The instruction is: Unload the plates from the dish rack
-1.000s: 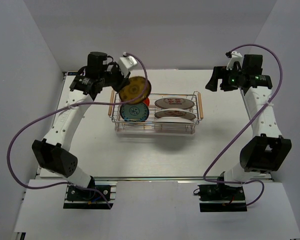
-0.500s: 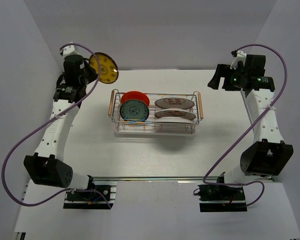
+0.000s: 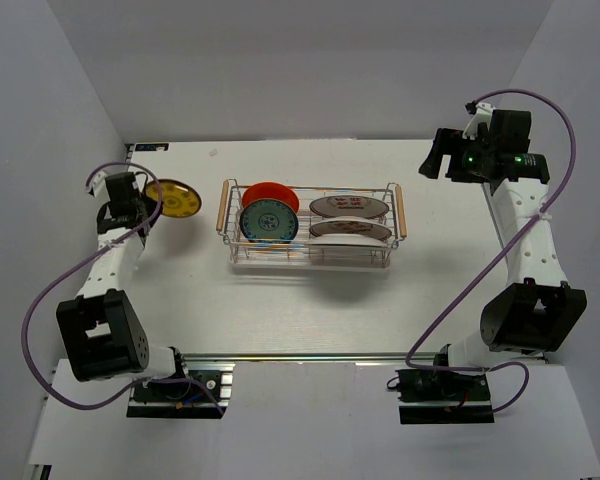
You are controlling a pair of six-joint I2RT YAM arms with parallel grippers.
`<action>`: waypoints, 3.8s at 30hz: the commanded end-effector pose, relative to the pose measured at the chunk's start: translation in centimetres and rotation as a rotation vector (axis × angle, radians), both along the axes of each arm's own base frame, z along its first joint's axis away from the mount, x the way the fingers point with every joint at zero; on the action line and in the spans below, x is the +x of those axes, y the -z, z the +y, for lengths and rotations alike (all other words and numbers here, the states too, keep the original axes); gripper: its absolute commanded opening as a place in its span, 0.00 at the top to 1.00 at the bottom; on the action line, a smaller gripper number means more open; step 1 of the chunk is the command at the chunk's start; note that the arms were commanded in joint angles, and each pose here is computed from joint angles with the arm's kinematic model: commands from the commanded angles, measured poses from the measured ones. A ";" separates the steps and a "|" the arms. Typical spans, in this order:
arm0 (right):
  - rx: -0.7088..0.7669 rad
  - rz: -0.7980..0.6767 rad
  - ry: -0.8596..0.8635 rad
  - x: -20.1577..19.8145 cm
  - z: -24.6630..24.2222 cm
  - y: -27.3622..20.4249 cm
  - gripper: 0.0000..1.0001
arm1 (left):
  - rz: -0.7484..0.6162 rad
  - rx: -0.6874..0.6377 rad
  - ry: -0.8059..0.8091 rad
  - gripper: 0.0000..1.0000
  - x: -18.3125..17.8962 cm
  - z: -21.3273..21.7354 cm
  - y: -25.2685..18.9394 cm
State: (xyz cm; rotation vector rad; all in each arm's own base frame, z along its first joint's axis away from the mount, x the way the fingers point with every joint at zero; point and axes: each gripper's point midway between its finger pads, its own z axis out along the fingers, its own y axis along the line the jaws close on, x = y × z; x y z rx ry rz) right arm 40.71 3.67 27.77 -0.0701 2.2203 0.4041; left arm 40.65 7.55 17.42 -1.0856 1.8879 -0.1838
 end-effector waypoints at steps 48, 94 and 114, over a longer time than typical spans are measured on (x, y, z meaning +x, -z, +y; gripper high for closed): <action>-0.033 -0.050 -0.020 -1.7 -0.2 1.9 0.11 | 0.024 0.017 0.212 0.02 -2.8 -1.0 0.3; -0.178 0.124 -0.090 3.1 -2.1 6.9 0.11 | -0.113 0.708 2.036 0.19 0.1 -29.3 -3.6; -0.175 0.088 -0.072 2.5 -2.1 5.8 0.11 | 0.031 0.804 1.998 0.50 1.1 -28.6 0.2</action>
